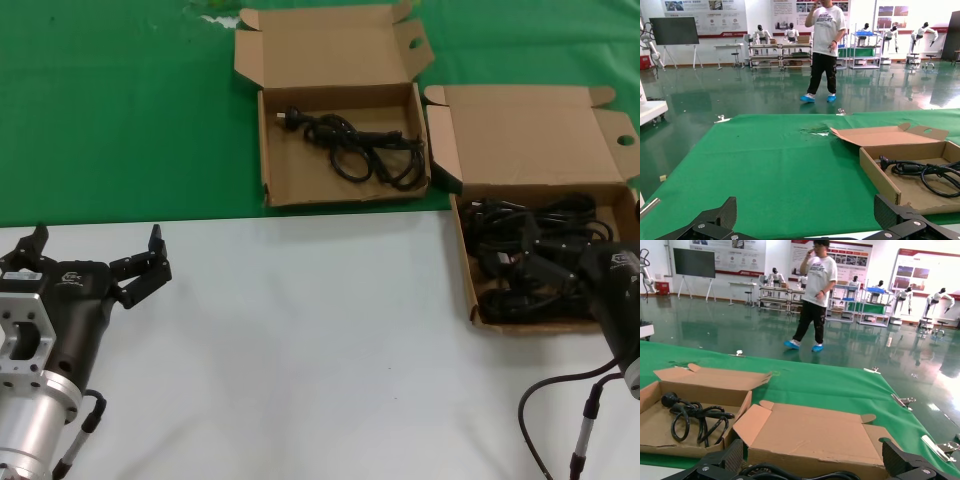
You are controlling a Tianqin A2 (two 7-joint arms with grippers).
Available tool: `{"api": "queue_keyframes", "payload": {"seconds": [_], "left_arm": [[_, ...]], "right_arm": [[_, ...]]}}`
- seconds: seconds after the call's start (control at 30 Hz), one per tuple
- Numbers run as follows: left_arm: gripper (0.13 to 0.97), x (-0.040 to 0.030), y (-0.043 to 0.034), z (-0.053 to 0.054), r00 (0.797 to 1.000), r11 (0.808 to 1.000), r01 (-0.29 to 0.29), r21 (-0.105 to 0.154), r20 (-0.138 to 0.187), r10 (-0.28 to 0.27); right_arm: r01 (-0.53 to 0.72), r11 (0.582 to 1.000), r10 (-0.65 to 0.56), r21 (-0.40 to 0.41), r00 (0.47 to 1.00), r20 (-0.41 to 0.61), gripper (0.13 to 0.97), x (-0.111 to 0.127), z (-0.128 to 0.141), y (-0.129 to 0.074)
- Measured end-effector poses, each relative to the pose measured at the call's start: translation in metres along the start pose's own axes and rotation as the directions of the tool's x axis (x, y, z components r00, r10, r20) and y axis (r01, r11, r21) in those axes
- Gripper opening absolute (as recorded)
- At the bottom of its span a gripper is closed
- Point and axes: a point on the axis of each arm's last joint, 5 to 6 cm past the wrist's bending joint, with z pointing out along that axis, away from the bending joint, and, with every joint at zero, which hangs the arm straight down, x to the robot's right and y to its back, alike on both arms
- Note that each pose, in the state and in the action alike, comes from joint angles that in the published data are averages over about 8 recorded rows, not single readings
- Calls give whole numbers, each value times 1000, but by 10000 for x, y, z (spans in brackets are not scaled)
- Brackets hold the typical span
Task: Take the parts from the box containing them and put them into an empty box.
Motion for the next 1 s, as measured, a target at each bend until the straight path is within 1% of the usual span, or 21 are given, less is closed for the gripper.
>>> {"api": "queue_keyframes", "payload": {"seconds": [1.0], "left_arm": [[966, 0, 0, 0, 1000, 1000, 0, 0, 0, 0]], "right_arm": [[0, 1000, 0, 0, 1000, 0, 966, 0, 0, 0]]}}
